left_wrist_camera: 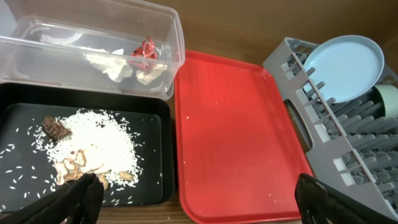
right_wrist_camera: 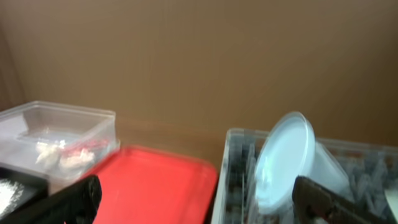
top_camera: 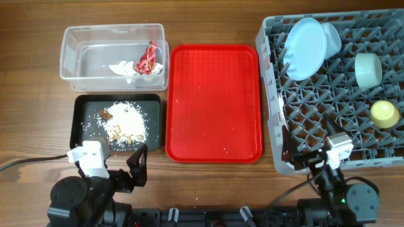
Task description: Sort waste into correct bins and load items into the dishwasher rack
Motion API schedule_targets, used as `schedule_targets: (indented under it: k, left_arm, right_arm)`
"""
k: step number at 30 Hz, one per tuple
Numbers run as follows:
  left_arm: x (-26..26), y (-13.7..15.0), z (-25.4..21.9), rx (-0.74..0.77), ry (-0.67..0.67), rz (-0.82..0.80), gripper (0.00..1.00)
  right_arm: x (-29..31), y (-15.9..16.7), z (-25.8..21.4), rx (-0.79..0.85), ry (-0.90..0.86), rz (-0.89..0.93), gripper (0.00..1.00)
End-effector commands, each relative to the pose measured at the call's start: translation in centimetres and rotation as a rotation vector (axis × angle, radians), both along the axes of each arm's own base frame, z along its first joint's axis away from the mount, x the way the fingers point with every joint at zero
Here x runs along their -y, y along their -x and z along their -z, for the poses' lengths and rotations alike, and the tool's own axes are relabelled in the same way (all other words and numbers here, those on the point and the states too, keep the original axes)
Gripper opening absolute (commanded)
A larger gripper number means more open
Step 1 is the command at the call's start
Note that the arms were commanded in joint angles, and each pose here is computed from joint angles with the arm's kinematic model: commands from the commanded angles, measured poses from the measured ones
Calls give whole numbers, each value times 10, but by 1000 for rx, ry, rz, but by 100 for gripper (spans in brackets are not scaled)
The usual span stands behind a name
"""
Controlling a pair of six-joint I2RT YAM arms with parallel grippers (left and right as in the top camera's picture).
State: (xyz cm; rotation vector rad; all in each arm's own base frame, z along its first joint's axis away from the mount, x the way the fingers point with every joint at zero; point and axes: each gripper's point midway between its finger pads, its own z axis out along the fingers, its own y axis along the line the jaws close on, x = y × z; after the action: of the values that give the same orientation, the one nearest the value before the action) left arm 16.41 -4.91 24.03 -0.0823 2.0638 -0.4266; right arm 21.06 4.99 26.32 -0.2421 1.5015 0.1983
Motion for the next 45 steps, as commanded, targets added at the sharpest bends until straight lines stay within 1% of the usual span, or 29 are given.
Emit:
schedule_targets:
  k: [1, 4, 6, 9, 34, 37, 41, 45]
  left_arm:
    - [-2, 0, 0, 12, -19, 0, 100]
    - [-2, 0, 0, 12, -19, 0, 100]
    - [-2, 0, 0, 12, -19, 0, 100]
    - [-2, 0, 0, 12, -19, 0, 100]
    - [-2, 0, 0, 12, -19, 0, 100]
    - [-4, 3, 7, -16, -34, -5, 100]
    - [-23, -8, 27, -7, -45, -125, 100]
    - [-30, -34, 51, 122, -19, -179, 100]
  right_arm:
    - [1, -12, 10, 86, -2, 13, 100]
    - [7, -22, 25, 154, -10, 49, 100]
    - [7, -29, 52, 100, -7, 52, 100]
    - [9, -32, 85, -39, 1, 65, 100]
    - [9, -32, 85, -39, 3, 64, 100]
    - [9, -32, 85, -40, 3, 64, 100]
    - [9, -32, 85, -40, 2, 64, 100]
    - [9, -32, 85, -39, 2, 64, 100]
